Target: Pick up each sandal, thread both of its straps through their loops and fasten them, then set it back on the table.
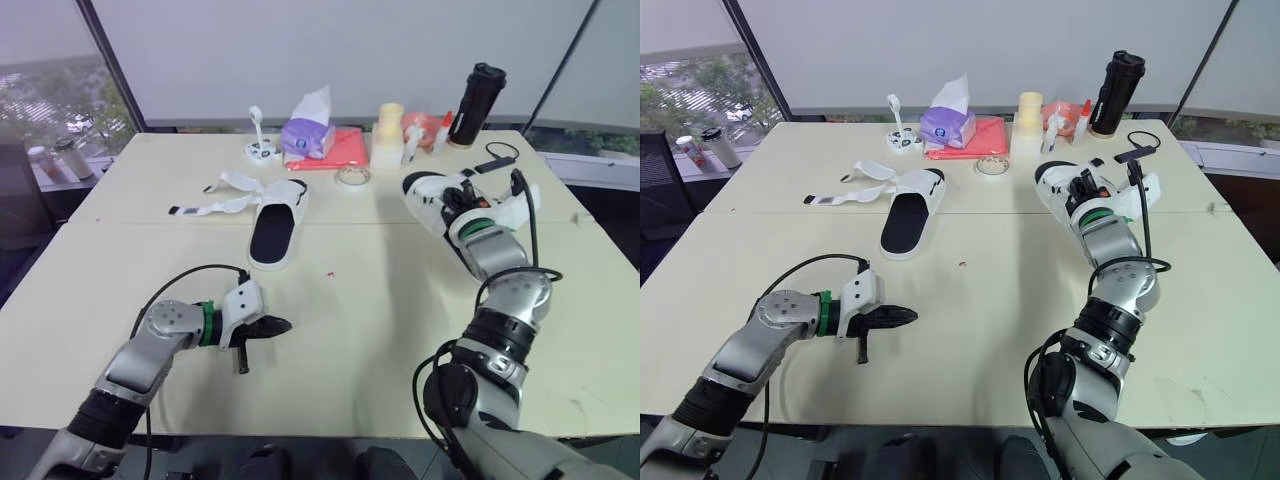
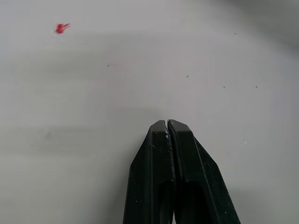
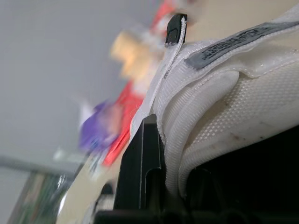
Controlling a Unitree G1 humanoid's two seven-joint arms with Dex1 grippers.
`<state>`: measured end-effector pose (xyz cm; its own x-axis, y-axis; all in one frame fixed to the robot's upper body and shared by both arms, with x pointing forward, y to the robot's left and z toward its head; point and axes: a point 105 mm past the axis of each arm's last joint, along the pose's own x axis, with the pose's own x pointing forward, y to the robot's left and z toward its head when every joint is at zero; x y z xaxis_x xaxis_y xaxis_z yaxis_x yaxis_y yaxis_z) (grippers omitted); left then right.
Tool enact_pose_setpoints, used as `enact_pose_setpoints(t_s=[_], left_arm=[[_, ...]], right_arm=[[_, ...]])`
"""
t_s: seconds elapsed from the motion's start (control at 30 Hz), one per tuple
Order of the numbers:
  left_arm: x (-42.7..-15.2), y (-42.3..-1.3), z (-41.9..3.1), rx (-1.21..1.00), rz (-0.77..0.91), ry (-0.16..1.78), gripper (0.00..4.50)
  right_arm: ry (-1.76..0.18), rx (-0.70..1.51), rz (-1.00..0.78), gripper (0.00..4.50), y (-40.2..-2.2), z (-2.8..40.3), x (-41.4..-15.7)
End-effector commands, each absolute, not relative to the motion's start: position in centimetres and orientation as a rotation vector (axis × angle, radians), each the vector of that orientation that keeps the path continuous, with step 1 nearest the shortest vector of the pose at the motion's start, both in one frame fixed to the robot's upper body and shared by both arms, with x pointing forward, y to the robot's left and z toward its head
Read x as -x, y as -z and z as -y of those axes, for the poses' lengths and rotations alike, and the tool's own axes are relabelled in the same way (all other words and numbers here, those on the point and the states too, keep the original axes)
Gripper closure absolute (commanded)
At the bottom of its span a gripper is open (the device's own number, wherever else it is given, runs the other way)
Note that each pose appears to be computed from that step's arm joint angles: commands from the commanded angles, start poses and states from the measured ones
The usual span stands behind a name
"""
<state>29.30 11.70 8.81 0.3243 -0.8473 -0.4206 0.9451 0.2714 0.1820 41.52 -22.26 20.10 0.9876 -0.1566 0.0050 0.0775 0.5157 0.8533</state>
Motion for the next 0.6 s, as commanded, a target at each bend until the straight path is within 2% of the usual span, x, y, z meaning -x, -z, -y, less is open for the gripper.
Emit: enact_pose_setpoints(t_s=[0.03,0.27,0.47,0.6], left_arm=[[-29.7,-9.6,-11.4,-0.456,-0.223,1.229,4.50],[-29.9,-9.5,-10.9,-0.443,-0.207,1.219,4.50],[-29.7,-9.2,-10.8,-0.445,-0.207,1.215,4.50],[-29.6,-9.2,-11.0,-0.446,-0.208,1.205,4.50]], right_arm=[[0.239,-1.041,0.213,4.43,-21.8,23.4,-41.9],[0.455,-1.089,0.170,4.43,-18.7,25.3,-43.0],[0.482,-1.085,0.150,4.43,-17.5,25.0,-43.7],[0.465,-1.077,0.135,2.62,-16.9,24.5,-43.5]])
